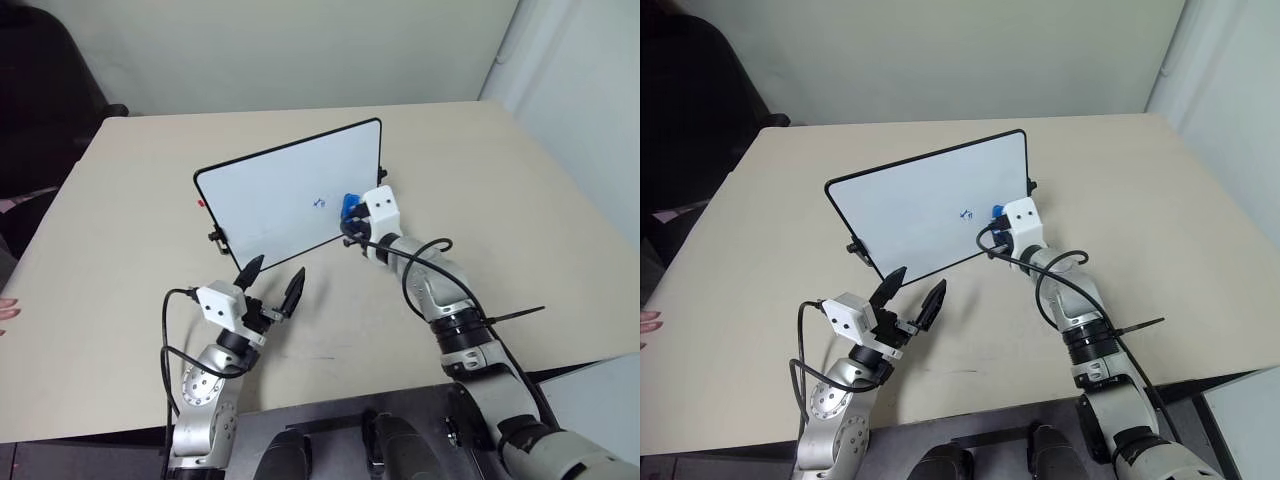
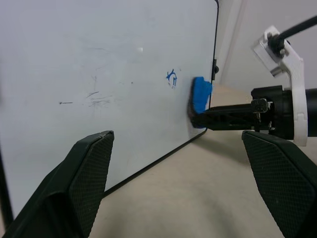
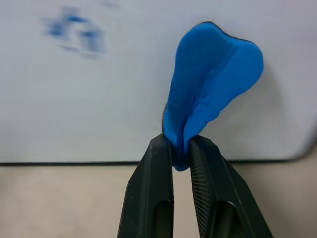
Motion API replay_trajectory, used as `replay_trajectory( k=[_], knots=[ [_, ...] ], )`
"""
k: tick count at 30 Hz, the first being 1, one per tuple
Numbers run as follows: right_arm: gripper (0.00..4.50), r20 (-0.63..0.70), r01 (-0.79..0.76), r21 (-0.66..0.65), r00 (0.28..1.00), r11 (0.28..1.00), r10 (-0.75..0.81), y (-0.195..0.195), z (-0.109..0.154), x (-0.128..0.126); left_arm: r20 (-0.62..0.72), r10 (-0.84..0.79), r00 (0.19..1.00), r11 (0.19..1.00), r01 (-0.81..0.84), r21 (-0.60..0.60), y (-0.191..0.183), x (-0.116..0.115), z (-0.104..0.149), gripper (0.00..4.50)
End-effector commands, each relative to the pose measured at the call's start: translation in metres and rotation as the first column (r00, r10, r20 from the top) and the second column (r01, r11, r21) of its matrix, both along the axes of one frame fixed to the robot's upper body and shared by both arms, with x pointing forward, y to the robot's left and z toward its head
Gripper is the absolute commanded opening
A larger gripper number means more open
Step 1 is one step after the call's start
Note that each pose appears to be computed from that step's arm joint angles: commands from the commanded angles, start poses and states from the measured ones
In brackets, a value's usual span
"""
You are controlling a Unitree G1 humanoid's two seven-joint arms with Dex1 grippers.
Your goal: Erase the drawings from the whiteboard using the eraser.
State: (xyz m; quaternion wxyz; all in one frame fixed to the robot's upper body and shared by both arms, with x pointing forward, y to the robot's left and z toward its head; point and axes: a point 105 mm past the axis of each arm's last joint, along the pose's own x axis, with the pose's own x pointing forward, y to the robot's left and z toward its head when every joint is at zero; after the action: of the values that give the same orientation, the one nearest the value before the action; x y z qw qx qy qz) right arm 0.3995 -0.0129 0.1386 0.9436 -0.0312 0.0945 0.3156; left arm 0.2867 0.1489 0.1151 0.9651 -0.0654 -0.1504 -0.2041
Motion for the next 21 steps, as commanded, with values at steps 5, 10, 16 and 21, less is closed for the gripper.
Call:
replay_trajectory(
  k=[5,10,16,21],
  knots=[
    [0.25,0.091,-0.193,0.007,0.977,0.981,0.191,0.053,0.028,-0.021,0.056,-0.010,0.998,1.000,0.010,-0.002,-0.002,-0.005,0.014,4.50],
    [0.25,0.109,-0.231,0.007,0.967,0.973,0.229,0.064,0.033,-0.026,0.056,0.000,0.998,1.000,0.001,-0.003,-0.001,-0.008,0.015,4.50],
    [0.25,0.094,-0.154,0.021,0.984,0.988,0.151,0.046,0.032,-0.013,0.054,0.001,0.999,1.000,-0.001,-0.007,0.001,-0.009,0.015,4.50],
    [0.25,0.056,-0.013,0.065,0.998,0.998,0.009,0.008,0.031,0.012,0.052,-0.001,0.999,1.000,0.002,-0.011,0.002,-0.008,0.014,4.50]
  ],
)
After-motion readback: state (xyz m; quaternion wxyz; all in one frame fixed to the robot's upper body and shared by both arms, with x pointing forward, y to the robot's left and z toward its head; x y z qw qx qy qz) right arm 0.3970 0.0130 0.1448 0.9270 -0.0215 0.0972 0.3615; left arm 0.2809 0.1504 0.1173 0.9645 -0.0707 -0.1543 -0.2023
